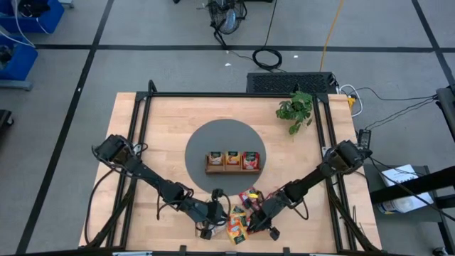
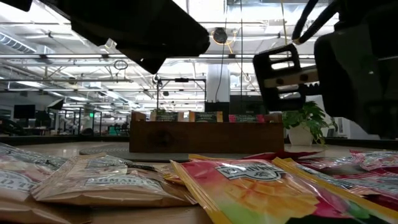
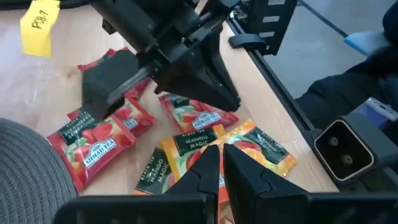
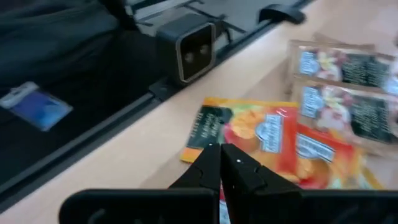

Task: Pick & Place Tea
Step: Put the mango tea sachet into the middle compartment of the wooden organizer

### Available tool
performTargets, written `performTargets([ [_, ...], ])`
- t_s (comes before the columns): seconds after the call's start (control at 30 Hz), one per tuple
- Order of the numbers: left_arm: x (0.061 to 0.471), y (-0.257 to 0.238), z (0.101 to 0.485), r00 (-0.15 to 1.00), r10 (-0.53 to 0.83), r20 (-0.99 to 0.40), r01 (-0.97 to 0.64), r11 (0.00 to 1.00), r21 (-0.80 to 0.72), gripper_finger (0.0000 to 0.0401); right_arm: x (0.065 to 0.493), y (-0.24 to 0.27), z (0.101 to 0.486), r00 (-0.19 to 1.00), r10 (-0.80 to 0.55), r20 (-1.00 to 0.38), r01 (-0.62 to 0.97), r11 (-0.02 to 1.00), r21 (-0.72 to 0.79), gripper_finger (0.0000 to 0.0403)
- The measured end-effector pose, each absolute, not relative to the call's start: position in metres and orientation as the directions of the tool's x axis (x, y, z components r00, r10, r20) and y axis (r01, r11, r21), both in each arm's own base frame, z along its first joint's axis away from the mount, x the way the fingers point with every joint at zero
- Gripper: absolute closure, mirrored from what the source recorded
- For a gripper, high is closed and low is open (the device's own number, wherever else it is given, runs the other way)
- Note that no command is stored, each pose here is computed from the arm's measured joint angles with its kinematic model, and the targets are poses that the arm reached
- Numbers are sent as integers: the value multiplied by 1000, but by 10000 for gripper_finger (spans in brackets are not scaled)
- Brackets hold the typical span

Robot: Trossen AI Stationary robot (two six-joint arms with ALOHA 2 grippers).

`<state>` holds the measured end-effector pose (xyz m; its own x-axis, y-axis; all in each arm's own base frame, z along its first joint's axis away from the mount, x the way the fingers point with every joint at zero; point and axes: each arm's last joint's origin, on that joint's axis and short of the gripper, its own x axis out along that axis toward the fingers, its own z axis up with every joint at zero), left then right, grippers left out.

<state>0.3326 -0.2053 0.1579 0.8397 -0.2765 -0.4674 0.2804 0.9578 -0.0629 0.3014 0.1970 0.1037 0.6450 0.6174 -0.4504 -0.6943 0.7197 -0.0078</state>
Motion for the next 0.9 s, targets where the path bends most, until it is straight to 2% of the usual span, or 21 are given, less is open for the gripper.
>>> performTargets([
  [0.27,333,-203,157,837,-270,-476,273,960,-65,375,323,203,92,572,672,-470,-739,671,61,403],
  [0.43,333,-204,157,837,-272,-474,270,960,-74,375,331,195,84,576,653,-492,-699,706,118,403],
  [0.67,331,-208,157,834,-283,-474,278,957,-83,375,339,173,78,668,447,-595,-503,861,82,403],
  [0.9,329,-210,153,821,-283,-495,283,956,-76,375,339,167,84,673,415,-612,-472,878,77,403],
])
